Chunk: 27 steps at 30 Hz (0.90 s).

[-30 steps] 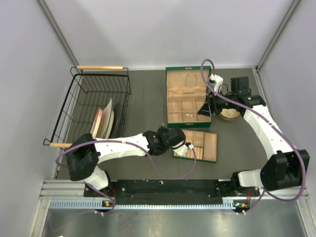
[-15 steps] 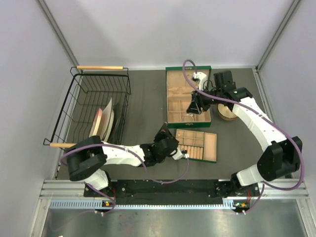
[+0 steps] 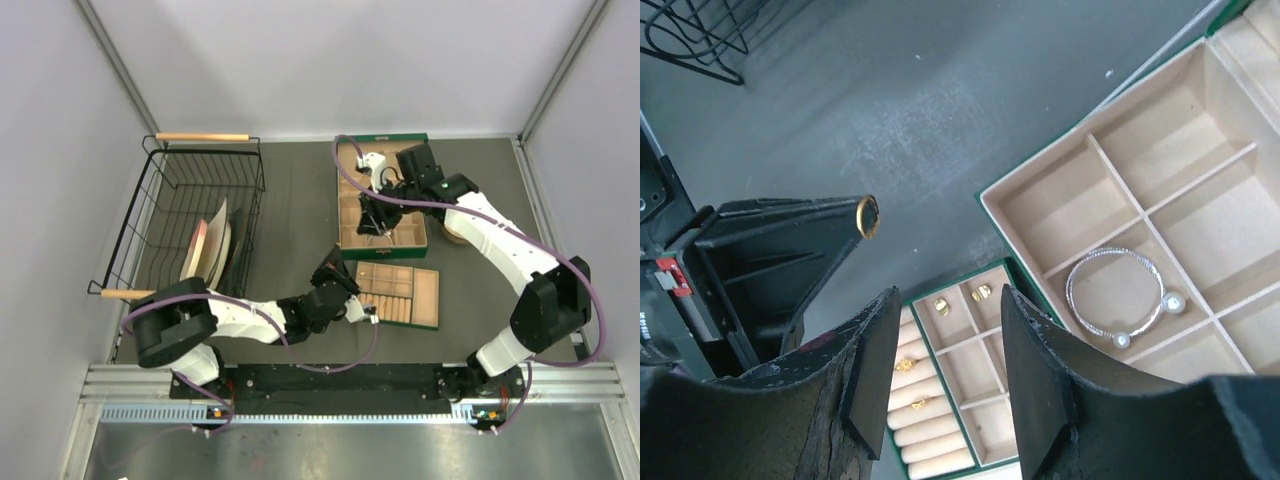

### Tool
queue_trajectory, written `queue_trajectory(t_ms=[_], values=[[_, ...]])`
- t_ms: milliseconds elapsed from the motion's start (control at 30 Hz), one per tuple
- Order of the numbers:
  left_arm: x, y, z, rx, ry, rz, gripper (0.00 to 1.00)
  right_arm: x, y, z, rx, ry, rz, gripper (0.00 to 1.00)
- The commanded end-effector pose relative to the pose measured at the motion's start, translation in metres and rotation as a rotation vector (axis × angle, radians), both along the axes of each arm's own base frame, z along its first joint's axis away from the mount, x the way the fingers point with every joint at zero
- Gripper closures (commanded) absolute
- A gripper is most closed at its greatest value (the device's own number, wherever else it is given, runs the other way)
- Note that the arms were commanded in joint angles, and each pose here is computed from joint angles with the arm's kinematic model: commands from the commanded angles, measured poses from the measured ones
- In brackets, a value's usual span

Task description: Organize the mixed jewelry

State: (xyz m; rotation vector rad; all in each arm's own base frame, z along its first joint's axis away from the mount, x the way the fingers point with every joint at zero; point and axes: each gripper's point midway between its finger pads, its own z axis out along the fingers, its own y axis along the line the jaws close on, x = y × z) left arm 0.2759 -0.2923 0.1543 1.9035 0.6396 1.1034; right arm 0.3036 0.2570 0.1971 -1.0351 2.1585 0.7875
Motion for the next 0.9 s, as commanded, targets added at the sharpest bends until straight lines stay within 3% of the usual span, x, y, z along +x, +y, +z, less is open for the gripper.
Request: queue_trajectory(t_ms=[0, 867], values=[[-0.002, -0.004, 0.032, -0.103, -0.063, -0.021, 1.00, 0.006, 0.019, 0.026, 0.028, -0.082, 0.022, 0.55], [-0.002, -0.004, 0.024, -0.090, -0.001, 0.006, 1.00, -0.027, 0.054, 0.001, -0.061, -0.094, 0.107, 0.58]])
